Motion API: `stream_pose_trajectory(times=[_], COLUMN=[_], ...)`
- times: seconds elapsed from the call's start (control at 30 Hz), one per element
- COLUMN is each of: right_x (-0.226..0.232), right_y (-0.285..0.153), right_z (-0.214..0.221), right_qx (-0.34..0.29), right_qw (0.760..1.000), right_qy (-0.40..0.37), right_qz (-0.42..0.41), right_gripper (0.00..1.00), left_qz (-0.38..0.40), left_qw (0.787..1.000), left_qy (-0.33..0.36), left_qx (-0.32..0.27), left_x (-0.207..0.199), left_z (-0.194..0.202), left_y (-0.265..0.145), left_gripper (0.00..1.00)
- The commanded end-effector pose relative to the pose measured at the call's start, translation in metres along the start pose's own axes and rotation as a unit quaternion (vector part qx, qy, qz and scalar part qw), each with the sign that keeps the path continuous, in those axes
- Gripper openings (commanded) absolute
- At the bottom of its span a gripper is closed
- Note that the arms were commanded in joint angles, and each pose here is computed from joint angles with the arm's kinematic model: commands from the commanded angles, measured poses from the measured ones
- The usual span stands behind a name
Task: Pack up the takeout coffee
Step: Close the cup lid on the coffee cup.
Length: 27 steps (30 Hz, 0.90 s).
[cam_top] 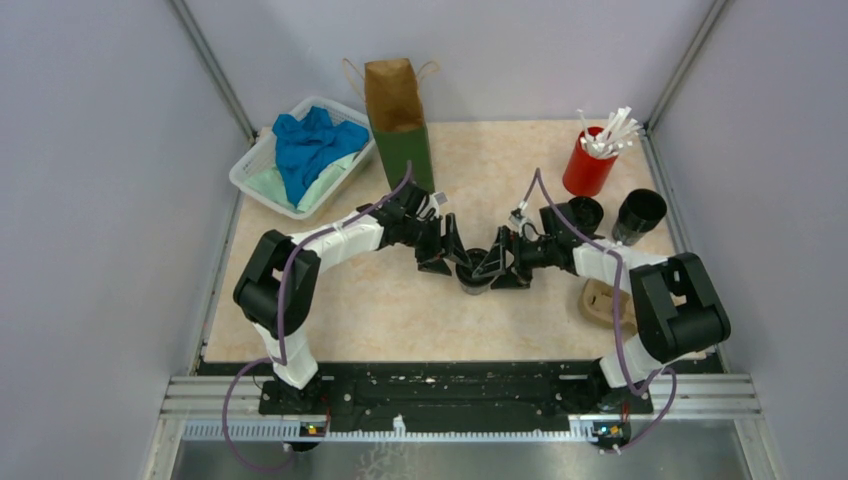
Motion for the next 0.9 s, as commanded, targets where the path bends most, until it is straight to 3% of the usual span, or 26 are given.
stream_pose_trajectory(times=[0.0, 0.2, 0.43, 0.6, 0.77, 0.87], right_x=[-0.008, 0.017, 0.022, 0.002, -0.070, -0.053], right_y=[-0.003, -0.024, -0.025, -0.010, 0.018, 0.010], right_z=[-0.008, -0.019, -0.035, -0.037, -0.017, -0.017], right_qx=[-0.031, -0.024, -0.007, -0.002, 0.001, -0.019], right_qw=[0.999, 0.999, 0.998, 0.998, 0.993, 0.994], right_qy=[0.002, 0.002, -0.005, 0.017, 0.099, 0.077], right_qz=[0.044, -0.036, -0.057, -0.063, -0.062, -0.079], right_gripper=[0.84, 0.94, 0.93, 0.85, 0.62, 0.63], left_qz=[-0.042, -0.052, -0.071, -0.078, -0.087, -0.091], left_qw=[0.999, 0.999, 0.997, 0.997, 0.996, 0.995], left_qy=[0.018, 0.002, -0.001, -0.004, -0.023, -0.020], left_qx=[-0.021, -0.002, 0.013, 0.014, 0.024, 0.027], left_x=[0.000, 0.013, 0.026, 0.030, 0.047, 0.049], left_z=[-0.007, -0.006, 0.000, 0.002, 0.014, 0.016], left_y=[-0.004, 0.009, 0.015, 0.016, 0.020, 0.018], left_gripper=[0.71, 0.69, 0.68, 0.67, 0.66, 0.66])
Point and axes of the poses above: each gripper's point midway between its finger pads, its own y axis out along the fingers, its own x axis along the line the jaws close on, z = x × y, the point moved 9 cm from there along -y, back along the fingers, and after that the axes turned 7 degrees about y, right-handed, at the moved point
